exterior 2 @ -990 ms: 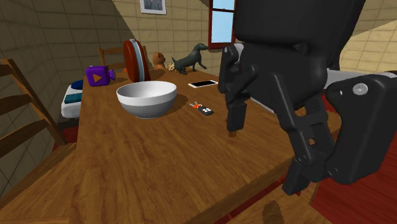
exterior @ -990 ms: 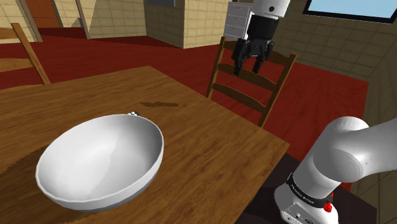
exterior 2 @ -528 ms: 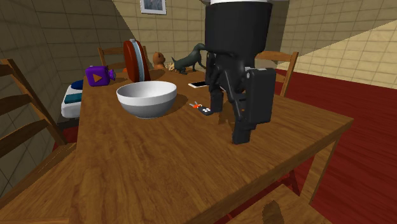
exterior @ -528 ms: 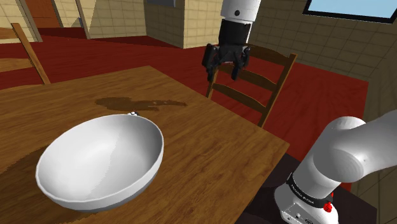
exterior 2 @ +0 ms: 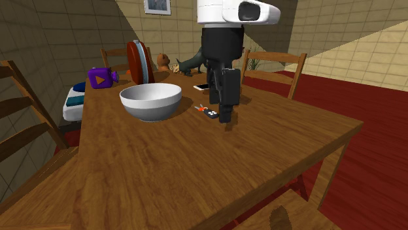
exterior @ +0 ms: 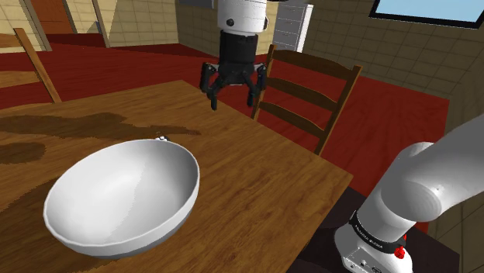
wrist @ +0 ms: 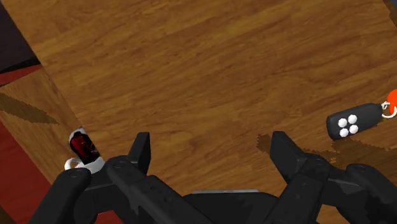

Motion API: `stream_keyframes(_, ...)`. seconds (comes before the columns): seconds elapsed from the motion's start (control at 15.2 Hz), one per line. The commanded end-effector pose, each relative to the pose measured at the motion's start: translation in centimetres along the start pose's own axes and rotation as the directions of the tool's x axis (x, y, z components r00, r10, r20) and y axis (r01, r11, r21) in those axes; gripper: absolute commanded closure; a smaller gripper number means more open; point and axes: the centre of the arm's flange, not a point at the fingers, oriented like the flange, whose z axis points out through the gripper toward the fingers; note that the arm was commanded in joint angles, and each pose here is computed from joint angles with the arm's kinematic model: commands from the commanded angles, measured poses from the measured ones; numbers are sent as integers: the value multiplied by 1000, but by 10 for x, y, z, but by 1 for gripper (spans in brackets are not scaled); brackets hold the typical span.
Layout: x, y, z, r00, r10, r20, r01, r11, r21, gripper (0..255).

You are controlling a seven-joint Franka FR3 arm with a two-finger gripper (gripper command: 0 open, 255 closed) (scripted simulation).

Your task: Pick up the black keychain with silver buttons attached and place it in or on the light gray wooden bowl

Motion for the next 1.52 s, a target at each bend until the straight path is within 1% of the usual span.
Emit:
stream_keyframes(0.0,2,-30,6,1000,29,4,-29,1000,-4,0)
stream_keyframes(0.4,15,-108,23,994,107,11,-107,994,-22,0)
stream_keyframes(0.79,33,-184,42,983,183,18,-183,982,-40,0)
stream_keyframes(1.25,33,-183,79,983,183,18,-183,982,-40,0)
stream_keyframes(1.45,33,-183,82,983,183,18,-183,982,-40,0)
